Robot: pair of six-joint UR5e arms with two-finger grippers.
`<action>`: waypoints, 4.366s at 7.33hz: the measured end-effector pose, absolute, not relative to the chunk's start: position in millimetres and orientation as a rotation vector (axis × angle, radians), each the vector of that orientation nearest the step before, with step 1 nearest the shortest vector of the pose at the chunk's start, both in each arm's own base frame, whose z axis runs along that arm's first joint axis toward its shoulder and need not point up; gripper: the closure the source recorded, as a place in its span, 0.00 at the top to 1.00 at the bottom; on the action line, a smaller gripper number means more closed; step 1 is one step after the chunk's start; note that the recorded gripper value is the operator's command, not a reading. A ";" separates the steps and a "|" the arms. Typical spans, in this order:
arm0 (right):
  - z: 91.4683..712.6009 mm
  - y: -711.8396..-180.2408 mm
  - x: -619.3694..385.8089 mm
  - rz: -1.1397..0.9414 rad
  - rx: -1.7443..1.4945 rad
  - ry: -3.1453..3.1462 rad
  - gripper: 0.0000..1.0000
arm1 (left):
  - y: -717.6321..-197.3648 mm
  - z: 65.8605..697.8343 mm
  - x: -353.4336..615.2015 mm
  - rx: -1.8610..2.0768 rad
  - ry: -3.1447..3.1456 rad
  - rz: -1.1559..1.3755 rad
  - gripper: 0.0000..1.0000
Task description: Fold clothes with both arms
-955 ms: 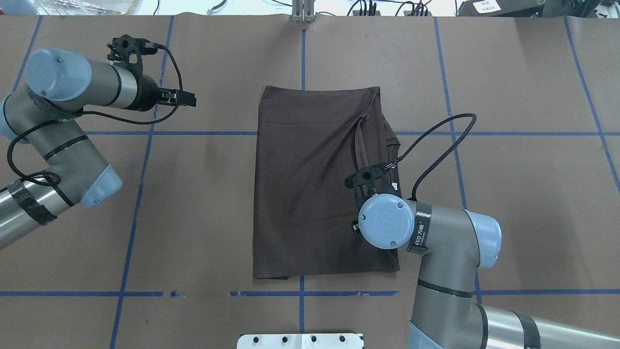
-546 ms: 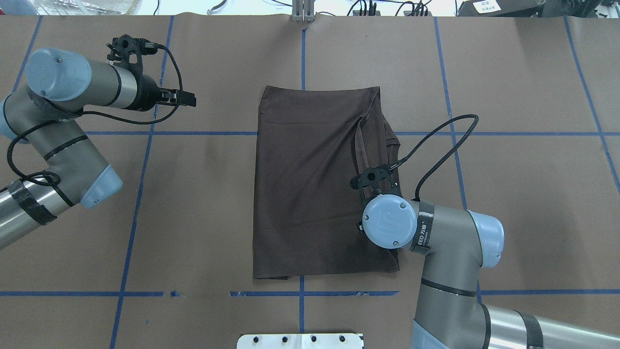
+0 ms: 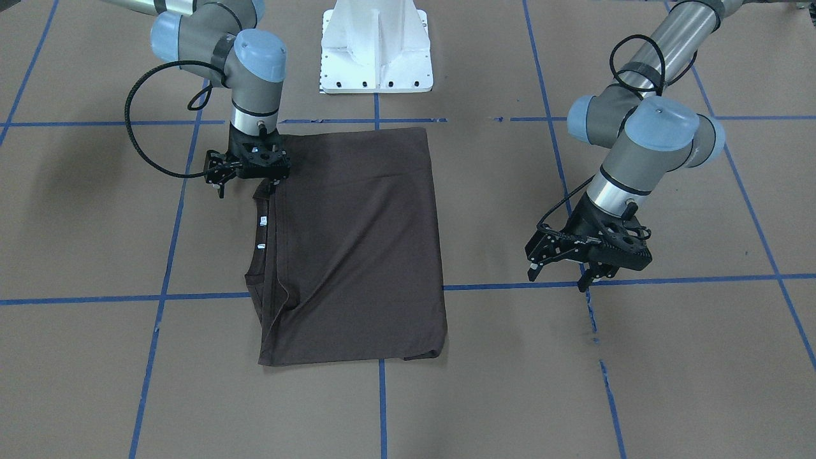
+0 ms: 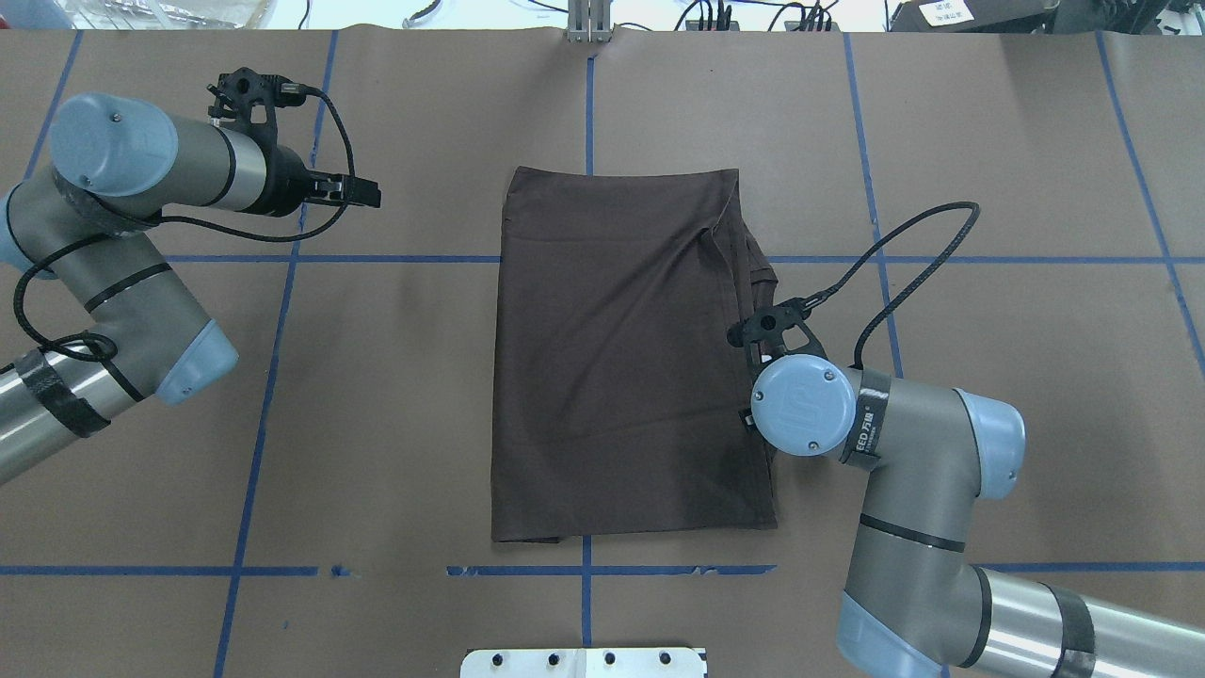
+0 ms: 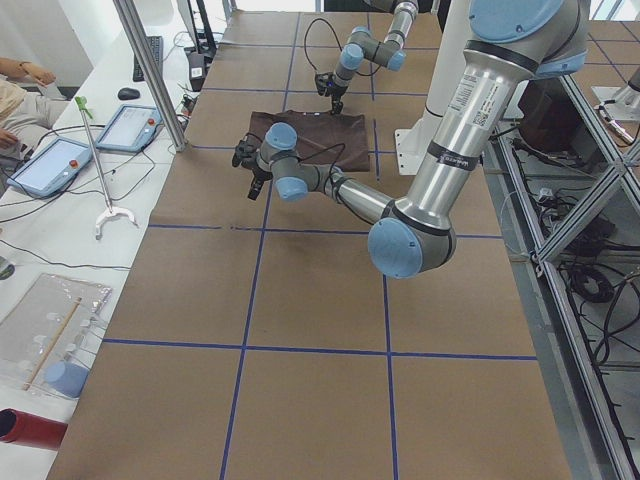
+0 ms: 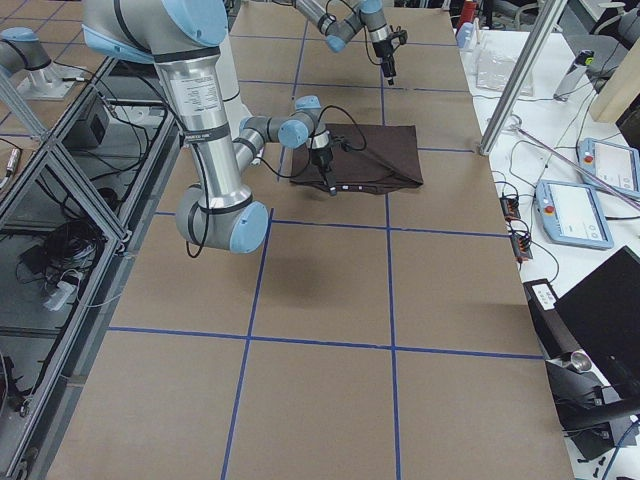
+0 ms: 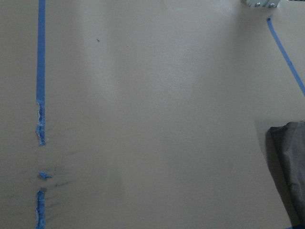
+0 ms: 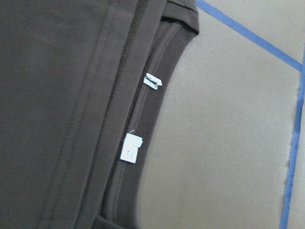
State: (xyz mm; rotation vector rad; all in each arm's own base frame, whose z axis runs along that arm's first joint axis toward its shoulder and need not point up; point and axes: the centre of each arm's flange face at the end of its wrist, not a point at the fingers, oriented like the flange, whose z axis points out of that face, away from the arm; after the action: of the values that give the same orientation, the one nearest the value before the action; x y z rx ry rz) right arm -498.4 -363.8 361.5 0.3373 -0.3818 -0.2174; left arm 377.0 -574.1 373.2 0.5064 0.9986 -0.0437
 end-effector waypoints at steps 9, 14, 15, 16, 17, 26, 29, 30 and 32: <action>343.2 -321.6 -424.2 0.298 0.292 -1.060 0.96 | -364.7 299.0 453.3 0.227 1.187 -0.312 0.93; 325.1 -297.7 -439.1 0.481 0.240 -1.040 0.99 | -211.0 281.3 547.8 -0.012 1.192 -0.551 0.67; 324.4 -296.3 -440.1 0.482 0.243 -1.041 0.99 | -209.3 278.5 552.7 -0.012 1.195 -0.552 0.67; 324.1 -295.8 -440.6 0.483 0.245 -1.042 1.00 | -211.7 277.1 553.4 -0.002 1.195 -0.547 0.67; 323.9 -295.5 -440.9 0.484 0.248 -1.042 0.99 | -216.2 276.5 552.3 0.015 1.195 -0.538 0.67; 322.4 -295.0 -441.2 0.484 0.252 -1.044 1.00 | -224.9 274.7 562.8 0.022 1.185 -0.484 0.67; 323.0 -294.7 -441.8 0.483 0.252 -1.043 1.00 | -223.8 281.2 567.0 0.016 1.169 -0.478 0.68; 323.1 -294.6 -441.9 0.482 0.252 -1.043 1.00 | -223.4 283.5 568.7 0.016 1.164 -0.477 0.68; 323.1 -294.7 -441.8 0.483 0.252 -1.043 1.00 | -222.0 287.0 572.2 0.013 1.156 -0.473 0.65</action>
State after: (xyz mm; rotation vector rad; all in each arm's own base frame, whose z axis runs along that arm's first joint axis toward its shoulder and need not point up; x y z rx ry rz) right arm -441.8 -294.7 323.1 0.2519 -1.0428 0.4825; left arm 572.2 -222.0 287.0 0.0134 1.1556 -0.4726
